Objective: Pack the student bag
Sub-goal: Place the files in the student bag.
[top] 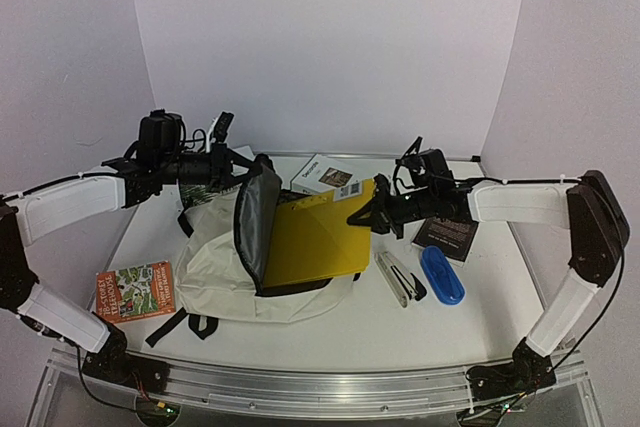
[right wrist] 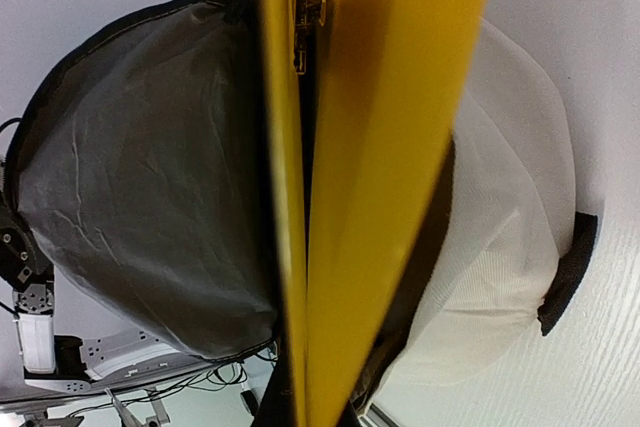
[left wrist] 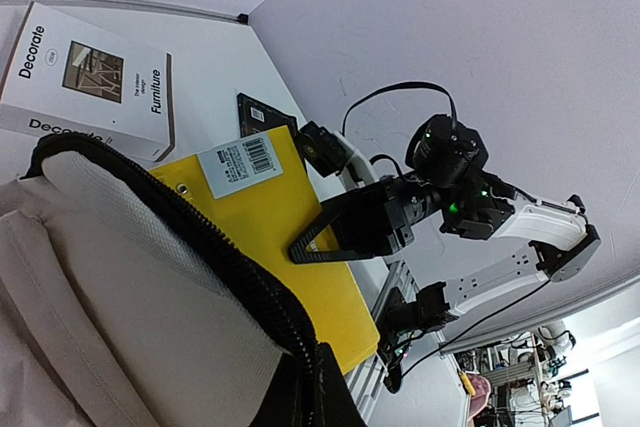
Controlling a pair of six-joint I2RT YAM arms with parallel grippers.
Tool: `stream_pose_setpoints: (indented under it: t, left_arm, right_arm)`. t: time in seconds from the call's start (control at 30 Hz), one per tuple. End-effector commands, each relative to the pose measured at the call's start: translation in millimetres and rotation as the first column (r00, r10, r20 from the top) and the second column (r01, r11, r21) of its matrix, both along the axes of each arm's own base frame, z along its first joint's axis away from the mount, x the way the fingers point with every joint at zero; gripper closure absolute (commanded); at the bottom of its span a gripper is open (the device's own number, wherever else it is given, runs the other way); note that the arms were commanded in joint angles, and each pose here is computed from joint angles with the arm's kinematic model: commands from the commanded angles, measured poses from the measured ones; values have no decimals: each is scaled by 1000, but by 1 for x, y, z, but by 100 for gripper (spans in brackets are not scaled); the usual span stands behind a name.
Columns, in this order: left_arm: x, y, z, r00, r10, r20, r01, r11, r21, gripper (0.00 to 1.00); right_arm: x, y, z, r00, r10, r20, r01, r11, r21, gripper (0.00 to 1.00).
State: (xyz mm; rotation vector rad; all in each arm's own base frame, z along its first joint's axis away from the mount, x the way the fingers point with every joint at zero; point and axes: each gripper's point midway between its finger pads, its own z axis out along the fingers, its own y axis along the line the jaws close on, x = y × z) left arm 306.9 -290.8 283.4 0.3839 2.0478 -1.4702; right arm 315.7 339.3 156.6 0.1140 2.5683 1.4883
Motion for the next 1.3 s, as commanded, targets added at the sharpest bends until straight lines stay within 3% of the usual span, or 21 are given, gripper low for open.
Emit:
stream_pose_setpoints:
  t: [0.0,0.7,0.9,1.03,1.27]
  left_arm:
    - [3,-6,50,985,-37,168,48,997,-63,100]
    - [5,-33,49,977,-127,171,140,988,-67,100]
    - [7,-38,54,972,-135,190,152,985,-79,100]
    - [8,-33,54,975,-97,201,112,992,-65,100]
    - [13,-22,45,982,-25,189,28,1000,-14,100]
  right_arm:
    - [21,27,26,989,12,145,-17,999,35,100]
    - [23,108,-32,988,67,138,-54,994,-98,88]
    - [21,113,-61,988,63,144,-36,982,-188,86]
    - [32,93,-55,975,29,219,38,954,-297,70]
    - [41,64,3,926,40,374,120,912,-393,40]
